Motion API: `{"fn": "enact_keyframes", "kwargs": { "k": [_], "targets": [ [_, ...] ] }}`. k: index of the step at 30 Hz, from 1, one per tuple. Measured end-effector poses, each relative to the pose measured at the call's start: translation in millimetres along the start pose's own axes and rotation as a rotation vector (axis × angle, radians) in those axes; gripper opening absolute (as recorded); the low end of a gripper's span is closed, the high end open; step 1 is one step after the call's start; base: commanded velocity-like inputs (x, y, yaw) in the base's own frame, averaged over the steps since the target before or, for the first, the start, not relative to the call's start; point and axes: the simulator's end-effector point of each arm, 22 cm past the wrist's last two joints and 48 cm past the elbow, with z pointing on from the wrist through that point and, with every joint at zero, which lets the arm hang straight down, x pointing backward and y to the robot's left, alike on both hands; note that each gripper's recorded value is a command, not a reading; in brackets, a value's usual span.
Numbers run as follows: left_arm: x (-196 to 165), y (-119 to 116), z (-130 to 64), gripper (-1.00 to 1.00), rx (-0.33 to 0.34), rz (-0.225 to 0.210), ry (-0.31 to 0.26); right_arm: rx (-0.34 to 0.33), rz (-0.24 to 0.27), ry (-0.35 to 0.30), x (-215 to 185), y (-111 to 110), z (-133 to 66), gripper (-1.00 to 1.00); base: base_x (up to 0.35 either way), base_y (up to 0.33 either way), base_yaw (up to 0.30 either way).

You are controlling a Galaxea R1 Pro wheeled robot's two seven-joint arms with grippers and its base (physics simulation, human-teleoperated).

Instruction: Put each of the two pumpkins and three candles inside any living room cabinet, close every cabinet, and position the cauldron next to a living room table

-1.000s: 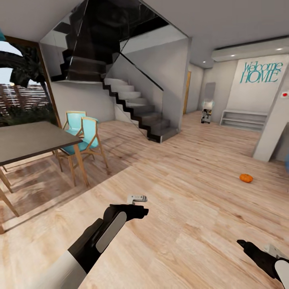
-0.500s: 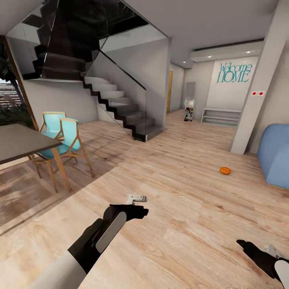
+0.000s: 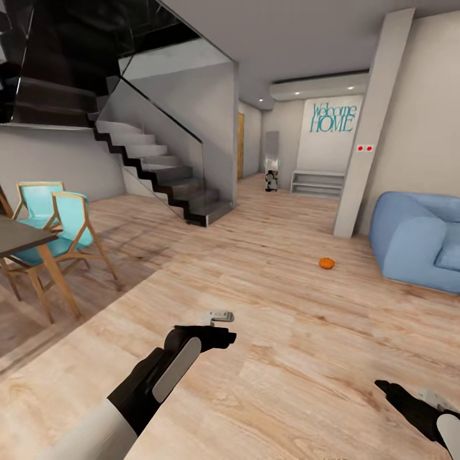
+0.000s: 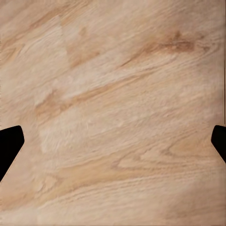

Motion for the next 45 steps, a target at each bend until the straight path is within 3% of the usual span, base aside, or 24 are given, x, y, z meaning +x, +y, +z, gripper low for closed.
{"fn": "enact_keyframes", "kwargs": {
  "k": [8, 31, 45],
  "targets": [
    [-1, 0, -1.2, 1.00, -0.001, 0.002, -0.002, -0.040, -0.006, -0.004, -1, 9, -1.2, 1.00, 0.135, 0.000, -0.257],
    [0, 0, -1.1, 1.00, -0.004, 0.005, 0.001, -0.045, -0.008, -0.004, -1, 11, -1.7, 1.00, 0.303, 0.000, -0.026],
    [-5, -1, -6.2, 1.00, -0.005, 0.009, -0.012, -0.068, -0.004, -0.014, -5, 17, -5.4, 1.00, 0.308, 0.000, -0.215]
  ]
}}
